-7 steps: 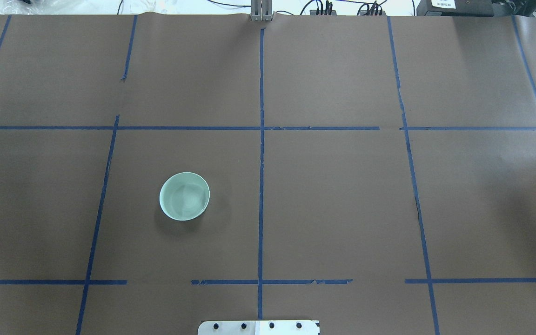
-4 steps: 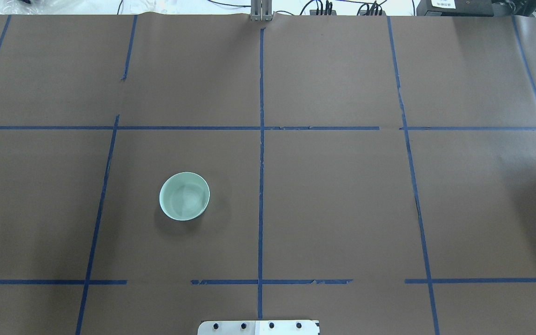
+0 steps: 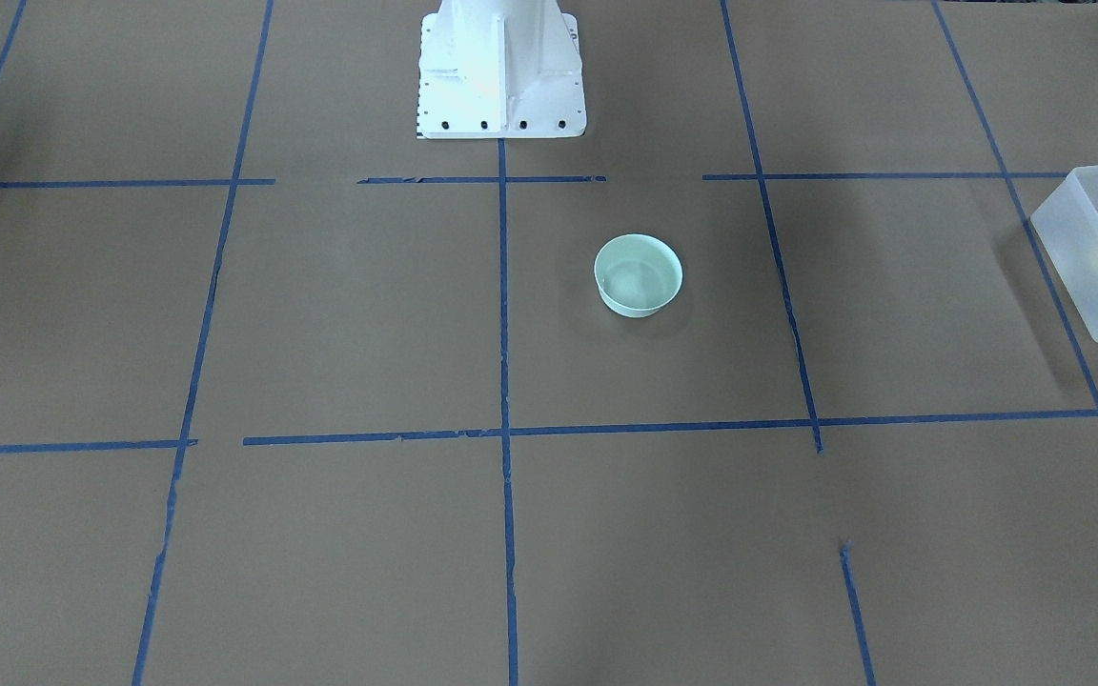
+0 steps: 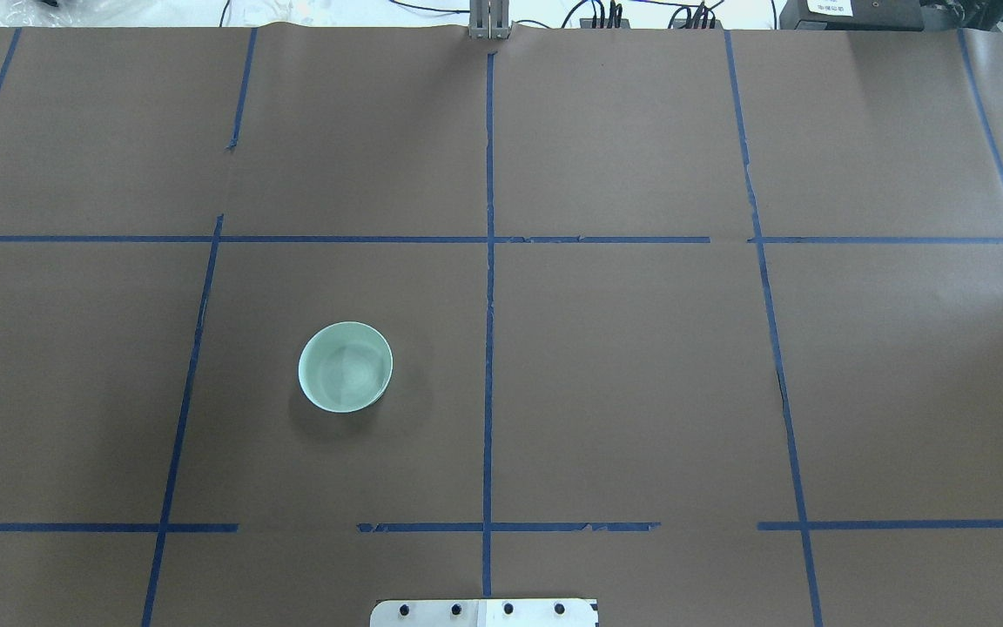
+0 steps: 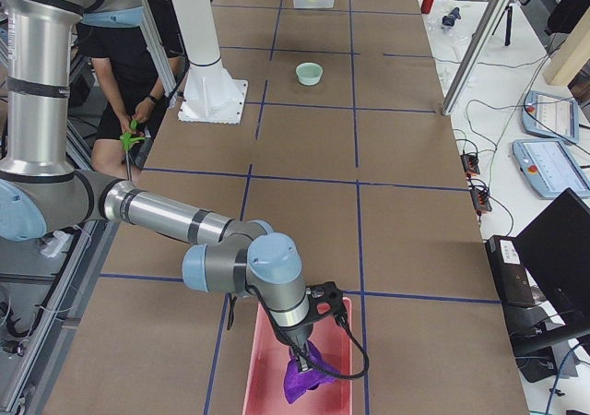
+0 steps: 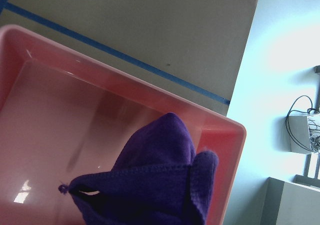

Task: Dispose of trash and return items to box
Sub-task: 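Drop the cup into the clear bin while the right gripper drops cloth in pink bin, then move the left gripper to the green bowl and grasp its rim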

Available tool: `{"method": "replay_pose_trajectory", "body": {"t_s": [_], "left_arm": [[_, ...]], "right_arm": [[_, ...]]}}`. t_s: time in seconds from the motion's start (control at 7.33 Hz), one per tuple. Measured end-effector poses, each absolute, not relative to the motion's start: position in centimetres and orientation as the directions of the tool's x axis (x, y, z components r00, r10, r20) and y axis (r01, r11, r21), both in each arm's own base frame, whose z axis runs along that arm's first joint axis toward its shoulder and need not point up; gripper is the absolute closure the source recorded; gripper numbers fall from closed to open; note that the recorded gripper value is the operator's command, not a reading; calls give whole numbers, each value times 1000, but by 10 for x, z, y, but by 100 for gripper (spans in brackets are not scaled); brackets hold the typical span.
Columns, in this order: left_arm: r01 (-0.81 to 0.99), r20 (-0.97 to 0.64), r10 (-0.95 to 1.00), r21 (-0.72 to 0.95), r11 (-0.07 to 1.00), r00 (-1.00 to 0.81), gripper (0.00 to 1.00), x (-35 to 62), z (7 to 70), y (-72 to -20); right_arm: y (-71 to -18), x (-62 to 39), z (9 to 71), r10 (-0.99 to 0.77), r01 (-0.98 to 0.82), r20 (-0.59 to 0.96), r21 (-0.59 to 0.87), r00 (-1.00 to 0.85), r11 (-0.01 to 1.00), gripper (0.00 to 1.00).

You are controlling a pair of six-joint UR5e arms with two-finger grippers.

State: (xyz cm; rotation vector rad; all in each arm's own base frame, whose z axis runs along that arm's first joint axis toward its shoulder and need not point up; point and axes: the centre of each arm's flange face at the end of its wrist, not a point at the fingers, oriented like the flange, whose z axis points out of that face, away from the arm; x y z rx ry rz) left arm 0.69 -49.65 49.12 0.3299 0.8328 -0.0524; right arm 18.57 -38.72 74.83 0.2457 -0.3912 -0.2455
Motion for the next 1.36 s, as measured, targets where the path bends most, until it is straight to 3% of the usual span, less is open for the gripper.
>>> {"method": "replay_pose_trajectory", "body": {"t_s": [0.27,0.68,1.36], "left_arm": [[196,-775,45,215,957,630,0,53,457,-510],[207,-833,-12,124,971,553,0,137,395,-516],[196,-845,-105,0,981,524,0,282,345,-481]], "right_arm": [[-378,178,773,-225,118,424,265,877,957,0],[-385,161,758,-89,-62,603,225,793,972,0],[-419,113,698,-169,-16,620,281,766,960,0]]}}
